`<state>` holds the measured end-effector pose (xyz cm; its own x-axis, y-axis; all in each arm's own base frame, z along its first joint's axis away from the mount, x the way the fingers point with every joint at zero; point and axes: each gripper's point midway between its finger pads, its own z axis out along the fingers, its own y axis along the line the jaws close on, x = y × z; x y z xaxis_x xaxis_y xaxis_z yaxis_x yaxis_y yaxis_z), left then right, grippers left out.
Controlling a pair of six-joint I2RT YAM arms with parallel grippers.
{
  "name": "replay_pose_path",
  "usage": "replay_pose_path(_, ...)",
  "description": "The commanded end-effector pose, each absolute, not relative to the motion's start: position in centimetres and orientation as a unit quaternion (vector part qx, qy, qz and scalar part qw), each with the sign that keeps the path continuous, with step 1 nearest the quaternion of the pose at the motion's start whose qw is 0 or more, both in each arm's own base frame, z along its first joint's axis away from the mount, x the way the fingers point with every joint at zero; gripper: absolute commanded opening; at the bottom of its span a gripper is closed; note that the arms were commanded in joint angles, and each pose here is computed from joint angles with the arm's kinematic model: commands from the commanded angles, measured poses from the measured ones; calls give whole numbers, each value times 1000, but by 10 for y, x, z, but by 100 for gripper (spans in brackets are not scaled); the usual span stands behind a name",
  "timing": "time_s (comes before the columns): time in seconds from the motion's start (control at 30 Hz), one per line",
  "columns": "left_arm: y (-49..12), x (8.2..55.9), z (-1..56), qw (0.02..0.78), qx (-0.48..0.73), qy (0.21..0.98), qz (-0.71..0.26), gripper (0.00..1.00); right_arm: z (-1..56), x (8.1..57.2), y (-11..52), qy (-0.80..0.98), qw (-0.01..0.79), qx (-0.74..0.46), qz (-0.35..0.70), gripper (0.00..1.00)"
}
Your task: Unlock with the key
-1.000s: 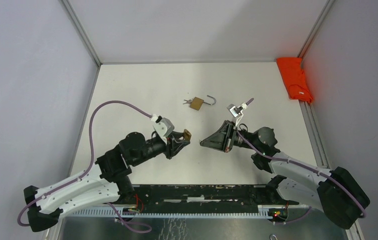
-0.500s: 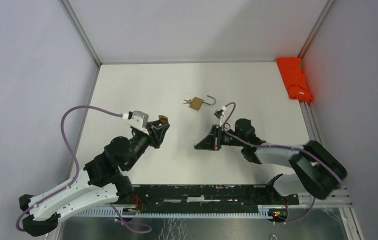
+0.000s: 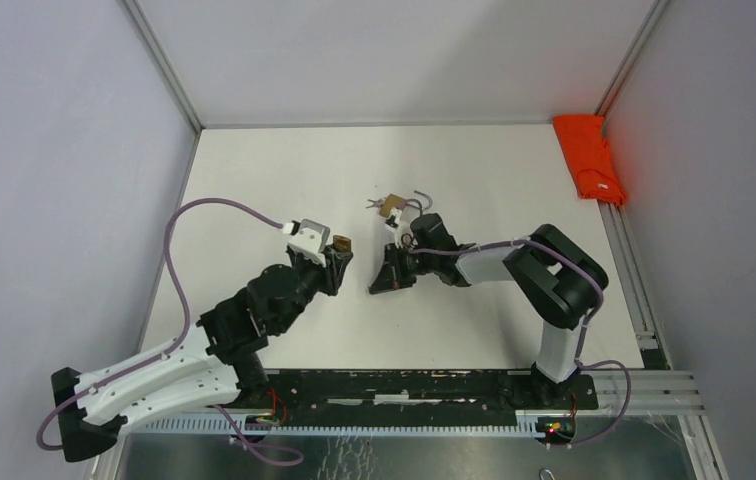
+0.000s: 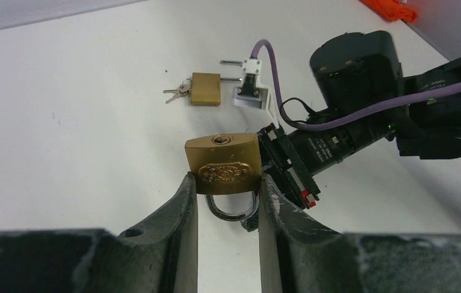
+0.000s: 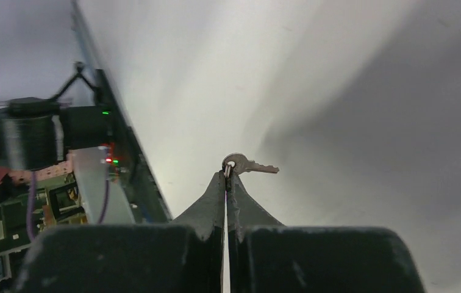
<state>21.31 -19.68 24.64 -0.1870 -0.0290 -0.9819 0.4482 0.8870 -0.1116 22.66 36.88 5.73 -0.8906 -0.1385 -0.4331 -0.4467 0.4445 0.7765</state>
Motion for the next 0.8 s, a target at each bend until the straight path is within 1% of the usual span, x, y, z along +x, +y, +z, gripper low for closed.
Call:
replay_pose_path(0.0,-208,219,259,643,139,724,-208,2,15,229,346,865,134,-167,453,0)
replay_pose_path(0.1,-213,219,255,639,144,725,-213,2,6,228,333,871,140,-154,444,0)
replay_pose_path(0.33,-215,220,256,642,146,721,-216,2,5,221,310,883,159,-157,413,0)
replay_pose_path(0.53,-219,219,255,638,149,722,-221,2,-6,207,269,918,142,-203,311,0)
replay_pose_path(0.6,-220,220,254,638,149,722,-222,2,-4,209,256,924,149,-218,276,12)
replay_pose_path(0.63,-221,220,255,639,150,721,-223,2,-2,211,251,924,156,-230,263,16)
replay_pose_path(0.73,-224,221,255,638,154,721,-222,2,6,219,247,921,173,-251,242,26)
replay_pose_path(0.77,-226,222,254,636,156,722,-223,2,8,222,246,920,177,-259,236,27)
